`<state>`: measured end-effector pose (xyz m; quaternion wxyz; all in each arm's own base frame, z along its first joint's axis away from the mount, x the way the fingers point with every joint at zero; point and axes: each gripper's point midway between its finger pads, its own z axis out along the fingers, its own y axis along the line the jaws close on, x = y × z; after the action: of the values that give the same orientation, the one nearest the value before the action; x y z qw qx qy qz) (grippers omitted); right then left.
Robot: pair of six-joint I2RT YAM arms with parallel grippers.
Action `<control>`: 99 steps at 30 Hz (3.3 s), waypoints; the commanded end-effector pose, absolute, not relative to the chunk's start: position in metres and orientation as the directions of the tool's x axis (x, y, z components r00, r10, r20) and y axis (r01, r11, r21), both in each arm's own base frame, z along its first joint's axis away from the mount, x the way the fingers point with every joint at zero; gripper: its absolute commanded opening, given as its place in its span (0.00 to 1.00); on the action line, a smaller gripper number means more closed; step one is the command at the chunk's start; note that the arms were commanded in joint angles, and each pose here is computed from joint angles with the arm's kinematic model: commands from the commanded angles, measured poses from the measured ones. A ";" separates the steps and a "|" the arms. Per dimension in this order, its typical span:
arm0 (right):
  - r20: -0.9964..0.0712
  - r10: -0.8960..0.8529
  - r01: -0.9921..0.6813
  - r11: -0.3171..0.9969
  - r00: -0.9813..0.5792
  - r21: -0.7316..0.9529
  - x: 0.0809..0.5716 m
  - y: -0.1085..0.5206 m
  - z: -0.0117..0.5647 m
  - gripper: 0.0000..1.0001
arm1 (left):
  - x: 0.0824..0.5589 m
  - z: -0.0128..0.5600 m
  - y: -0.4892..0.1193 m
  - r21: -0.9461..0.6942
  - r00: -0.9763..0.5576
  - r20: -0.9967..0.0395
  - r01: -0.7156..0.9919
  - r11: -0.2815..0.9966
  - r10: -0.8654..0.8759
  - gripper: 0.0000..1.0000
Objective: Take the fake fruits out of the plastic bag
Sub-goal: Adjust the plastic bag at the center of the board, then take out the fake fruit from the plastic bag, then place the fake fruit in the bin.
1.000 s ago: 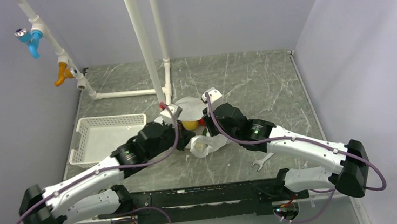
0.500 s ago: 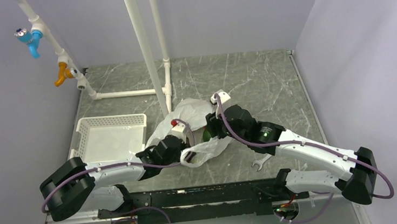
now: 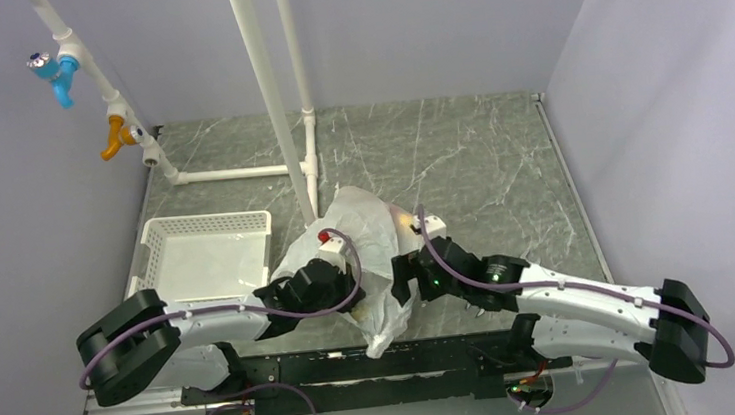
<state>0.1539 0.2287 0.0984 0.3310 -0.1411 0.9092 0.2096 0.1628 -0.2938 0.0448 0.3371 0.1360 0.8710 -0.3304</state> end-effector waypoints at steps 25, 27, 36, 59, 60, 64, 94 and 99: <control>-0.757 0.185 -0.422 0.736 -0.627 0.529 0.150 0.222 0.125 0.00 | 0.216 0.119 -0.337 -0.547 -0.644 -0.759 0.551 0.630 -0.096 0.72; -0.762 0.180 -0.441 0.723 -0.622 0.532 0.148 0.224 0.128 0.00 | 0.223 0.114 -0.343 -0.529 -0.639 -0.765 0.552 0.645 -0.080 0.74; -0.790 0.185 -0.447 0.740 -0.585 0.504 0.151 0.214 0.140 0.00 | 0.250 0.097 -0.364 -0.378 -0.598 -0.797 0.604 0.702 0.086 0.73; -0.817 0.170 -0.479 0.737 -0.552 0.477 0.151 0.210 0.154 0.00 | 0.261 0.030 -0.385 -0.235 -0.648 -0.739 0.504 0.831 0.184 0.67; -0.818 0.170 -0.478 0.739 -0.550 0.475 0.151 0.209 0.155 0.00 | 0.262 0.029 -0.385 -0.232 -0.649 -0.736 0.506 0.831 0.190 0.65; -0.816 0.168 -0.475 0.741 -0.554 0.475 0.150 0.208 0.152 0.00 | 0.261 0.047 -0.383 -0.235 -0.631 -0.754 0.520 0.821 0.184 0.52; -0.883 0.119 -0.469 0.811 -0.454 0.351 0.179 0.212 0.153 0.00 | 0.139 0.219 -0.296 -0.494 -0.633 -0.769 0.675 0.549 0.087 0.00; -0.893 0.106 -0.475 0.816 -0.438 0.330 0.183 0.214 0.159 0.00 | 0.136 0.234 -0.244 -0.543 -0.636 -0.767 0.576 0.611 -0.082 0.00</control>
<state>0.1710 0.2071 0.1242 0.4779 -0.1230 0.8276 0.2676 0.1396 -0.2755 0.2205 0.3800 0.2123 0.8039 -0.4054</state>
